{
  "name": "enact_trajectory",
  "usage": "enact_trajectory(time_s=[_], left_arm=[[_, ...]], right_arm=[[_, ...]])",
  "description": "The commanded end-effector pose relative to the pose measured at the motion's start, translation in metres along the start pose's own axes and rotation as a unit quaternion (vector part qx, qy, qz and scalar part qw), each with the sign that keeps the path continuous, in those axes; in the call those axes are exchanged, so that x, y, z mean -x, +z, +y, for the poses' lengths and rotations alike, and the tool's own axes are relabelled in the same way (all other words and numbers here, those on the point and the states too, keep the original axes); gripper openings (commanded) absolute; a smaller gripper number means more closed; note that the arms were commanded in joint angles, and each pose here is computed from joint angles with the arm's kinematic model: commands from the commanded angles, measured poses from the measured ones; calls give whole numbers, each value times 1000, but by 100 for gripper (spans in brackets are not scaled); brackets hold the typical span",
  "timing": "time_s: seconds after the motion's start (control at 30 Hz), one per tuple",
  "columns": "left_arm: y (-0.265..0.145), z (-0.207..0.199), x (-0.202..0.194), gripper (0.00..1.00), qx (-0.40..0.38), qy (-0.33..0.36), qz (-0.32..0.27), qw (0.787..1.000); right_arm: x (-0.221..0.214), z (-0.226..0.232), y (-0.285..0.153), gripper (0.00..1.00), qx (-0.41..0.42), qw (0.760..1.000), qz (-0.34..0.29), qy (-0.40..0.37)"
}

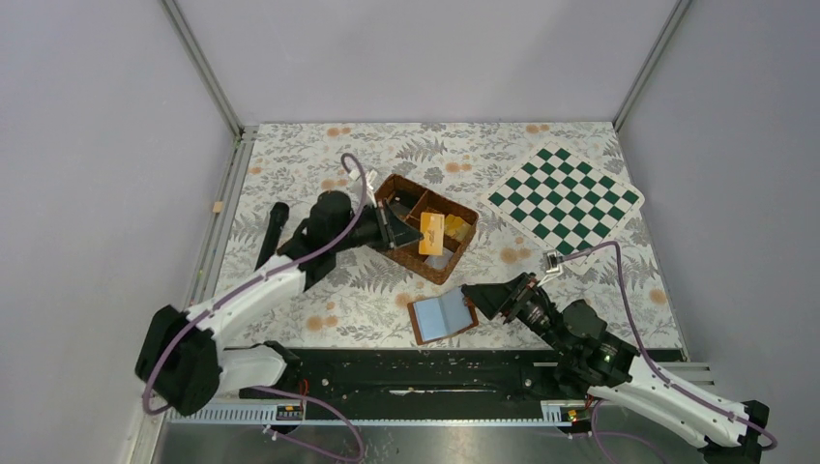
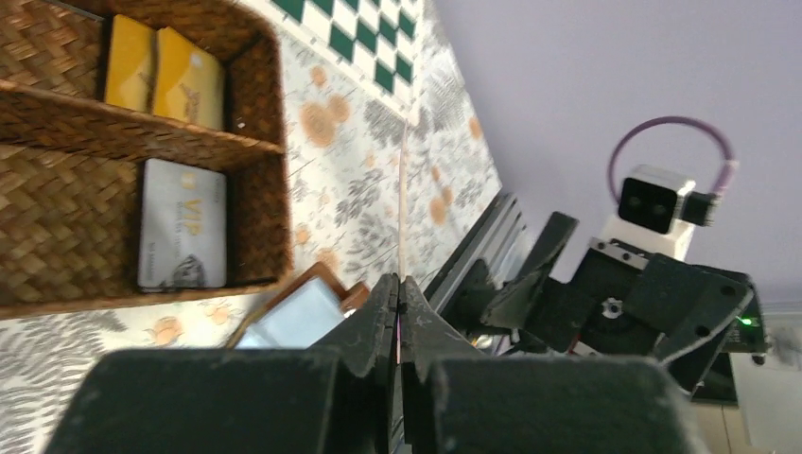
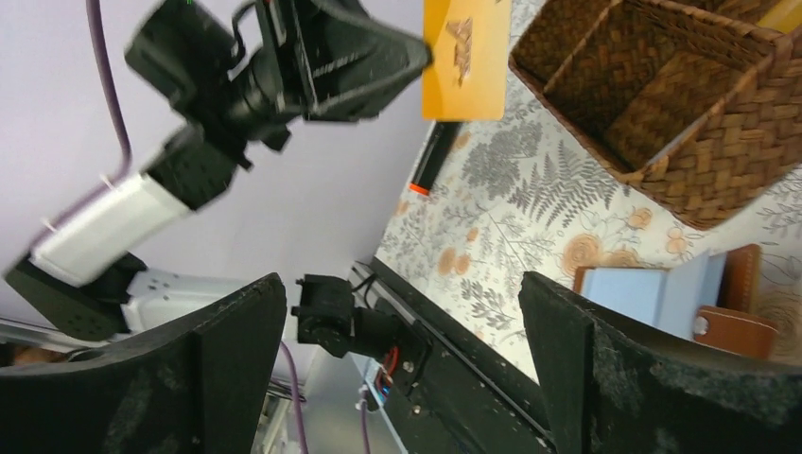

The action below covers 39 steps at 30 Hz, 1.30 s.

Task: Take the credit cards out of the card holder
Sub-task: Place the credit card in the storage box.

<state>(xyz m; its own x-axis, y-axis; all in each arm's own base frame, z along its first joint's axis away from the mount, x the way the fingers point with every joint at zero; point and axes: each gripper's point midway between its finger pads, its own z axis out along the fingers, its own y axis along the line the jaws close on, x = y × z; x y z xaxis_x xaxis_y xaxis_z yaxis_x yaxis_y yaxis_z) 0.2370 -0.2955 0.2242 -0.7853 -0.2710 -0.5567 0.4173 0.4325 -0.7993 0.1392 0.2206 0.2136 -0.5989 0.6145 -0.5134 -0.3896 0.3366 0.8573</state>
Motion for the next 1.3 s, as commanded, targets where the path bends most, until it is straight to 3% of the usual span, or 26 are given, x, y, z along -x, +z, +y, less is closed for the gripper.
enact_trajectory(time_s=[0.0,0.17,0.53,1.27], left_arm=[[12,13,-1,0,8,43,94,995],[49,42,12,0,25,26,161,986],[109,77,29,0,22,9,213,977],[140,96,37,0,19,14,253,967]], right_arm=[[4,10,-7,99,4,999,15,-35],[9,8,-18,100,-14,997,23,-77],[37,5,-34,99,-49,989,-8,-140],[39,-6,-31,99,-72,984,-13,-164]])
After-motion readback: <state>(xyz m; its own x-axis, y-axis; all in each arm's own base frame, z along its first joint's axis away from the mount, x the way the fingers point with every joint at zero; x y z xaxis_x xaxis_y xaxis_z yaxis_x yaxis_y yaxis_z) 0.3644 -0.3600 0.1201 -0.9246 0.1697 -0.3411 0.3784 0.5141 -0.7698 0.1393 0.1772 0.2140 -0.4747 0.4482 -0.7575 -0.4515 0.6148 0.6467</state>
